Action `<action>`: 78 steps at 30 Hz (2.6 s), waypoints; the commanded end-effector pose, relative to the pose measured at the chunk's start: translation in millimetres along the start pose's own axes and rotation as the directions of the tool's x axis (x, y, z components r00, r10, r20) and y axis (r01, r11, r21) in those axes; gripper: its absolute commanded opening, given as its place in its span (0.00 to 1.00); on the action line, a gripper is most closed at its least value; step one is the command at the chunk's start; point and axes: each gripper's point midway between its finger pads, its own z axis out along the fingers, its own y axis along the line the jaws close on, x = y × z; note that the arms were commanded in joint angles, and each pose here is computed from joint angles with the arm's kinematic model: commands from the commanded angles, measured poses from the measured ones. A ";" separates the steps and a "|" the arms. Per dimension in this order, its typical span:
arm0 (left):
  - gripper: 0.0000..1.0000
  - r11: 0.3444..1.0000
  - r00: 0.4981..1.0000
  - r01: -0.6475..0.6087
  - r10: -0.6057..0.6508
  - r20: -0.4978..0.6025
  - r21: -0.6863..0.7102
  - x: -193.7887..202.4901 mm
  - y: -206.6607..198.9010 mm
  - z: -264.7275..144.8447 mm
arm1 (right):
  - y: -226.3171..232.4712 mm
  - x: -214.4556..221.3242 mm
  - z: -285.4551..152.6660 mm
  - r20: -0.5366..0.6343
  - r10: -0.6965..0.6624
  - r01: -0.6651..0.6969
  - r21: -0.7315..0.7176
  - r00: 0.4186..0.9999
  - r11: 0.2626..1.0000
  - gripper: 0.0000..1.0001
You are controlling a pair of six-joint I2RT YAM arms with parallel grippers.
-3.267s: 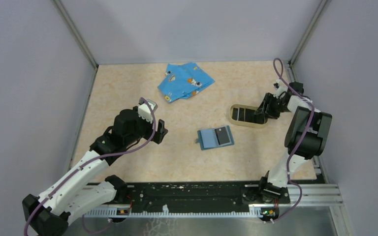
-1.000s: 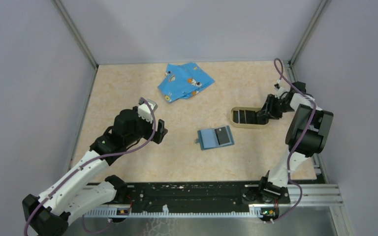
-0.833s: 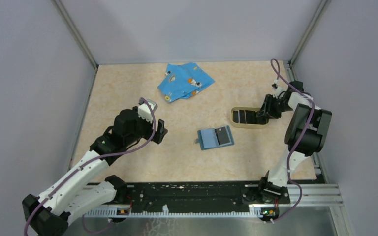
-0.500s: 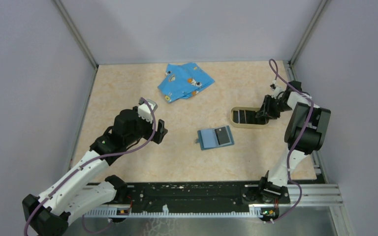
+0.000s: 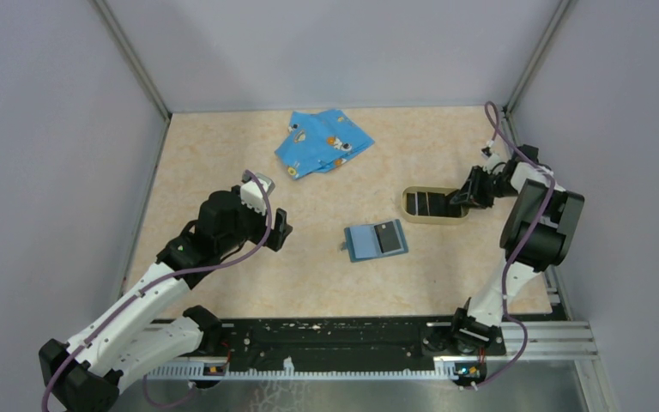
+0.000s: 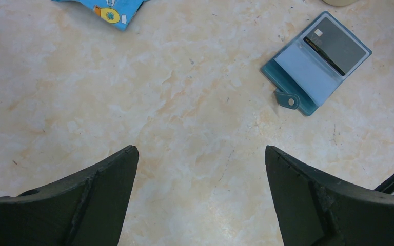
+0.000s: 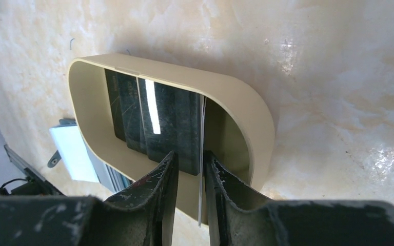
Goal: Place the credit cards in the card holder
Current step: Pick up the credit card from the storage box.
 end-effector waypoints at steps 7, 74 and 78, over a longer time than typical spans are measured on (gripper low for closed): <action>0.99 1.000 1.000 -0.006 0.006 0.003 -0.004 -0.5 1.6 -1.0 | 10.5 -19.5 -10.2 0.051 -0.005 0.010 -0.094 0.999 0.996 0.22; 0.99 1.000 1.000 -0.006 0.006 -0.006 -0.007 1.2 2.1 0.4 | 24.6 -12.4 -1.0 0.023 0.070 -0.060 -0.288 0.997 0.956 0.16; 0.99 1.000 1.000 -0.006 0.006 -0.006 -0.008 1.5 2.3 0.5 | 25.4 -13.7 -3.5 0.028 0.068 -0.057 -0.287 0.997 0.956 0.15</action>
